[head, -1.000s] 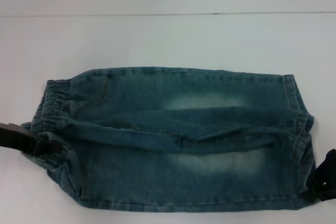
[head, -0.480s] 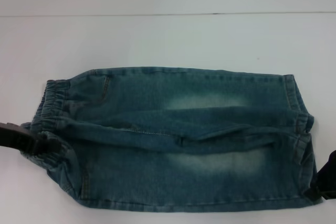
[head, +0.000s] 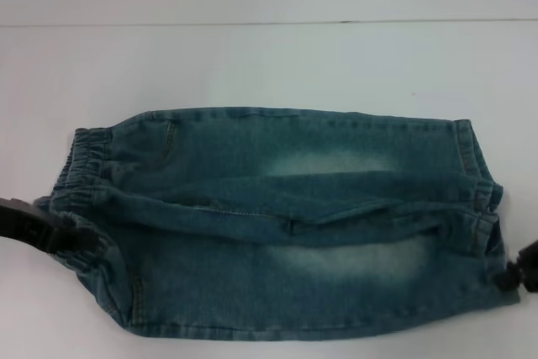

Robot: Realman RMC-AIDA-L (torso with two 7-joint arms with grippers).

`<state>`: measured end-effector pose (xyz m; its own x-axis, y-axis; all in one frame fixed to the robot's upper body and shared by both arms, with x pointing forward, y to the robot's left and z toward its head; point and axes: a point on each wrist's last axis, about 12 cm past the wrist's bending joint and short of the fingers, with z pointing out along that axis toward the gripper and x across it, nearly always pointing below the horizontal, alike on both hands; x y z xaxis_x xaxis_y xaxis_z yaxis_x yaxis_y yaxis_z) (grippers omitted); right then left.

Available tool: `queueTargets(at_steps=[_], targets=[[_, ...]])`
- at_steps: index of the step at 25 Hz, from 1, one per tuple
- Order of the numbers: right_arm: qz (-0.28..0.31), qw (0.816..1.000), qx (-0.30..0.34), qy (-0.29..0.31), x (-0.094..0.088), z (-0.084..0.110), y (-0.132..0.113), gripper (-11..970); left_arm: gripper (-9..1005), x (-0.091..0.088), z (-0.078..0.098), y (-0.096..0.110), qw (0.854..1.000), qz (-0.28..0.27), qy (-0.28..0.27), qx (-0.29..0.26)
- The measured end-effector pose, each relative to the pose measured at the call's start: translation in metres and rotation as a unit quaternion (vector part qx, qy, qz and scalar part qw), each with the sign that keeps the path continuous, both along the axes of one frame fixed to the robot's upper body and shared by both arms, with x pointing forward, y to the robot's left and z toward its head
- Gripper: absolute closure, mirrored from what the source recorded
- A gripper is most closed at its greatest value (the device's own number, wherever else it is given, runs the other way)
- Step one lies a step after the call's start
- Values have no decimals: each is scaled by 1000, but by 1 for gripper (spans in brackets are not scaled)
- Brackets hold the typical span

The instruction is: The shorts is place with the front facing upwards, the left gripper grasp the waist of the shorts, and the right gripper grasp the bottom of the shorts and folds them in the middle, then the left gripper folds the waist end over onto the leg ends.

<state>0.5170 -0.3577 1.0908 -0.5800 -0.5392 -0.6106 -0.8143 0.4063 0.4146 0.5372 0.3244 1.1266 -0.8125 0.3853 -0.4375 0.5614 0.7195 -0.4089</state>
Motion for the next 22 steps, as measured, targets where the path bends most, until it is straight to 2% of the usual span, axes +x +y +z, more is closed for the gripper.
queueTargets(at_steps=[6, 11, 22], targets=[[-76, 995, 43, -42, -1, -5, -9, 916, 952, 9, 10, 2, 1000, 13, 1, 3], [-139, 983, 89, -79, -1, -4, -16, 916, 952, 19, 18, 5, 999, 32, 2, 5], [-188, 967, 117, -127, 1, -14, -13, 917, 951, 39, 21, 3, 995, 102, 1, -1]])
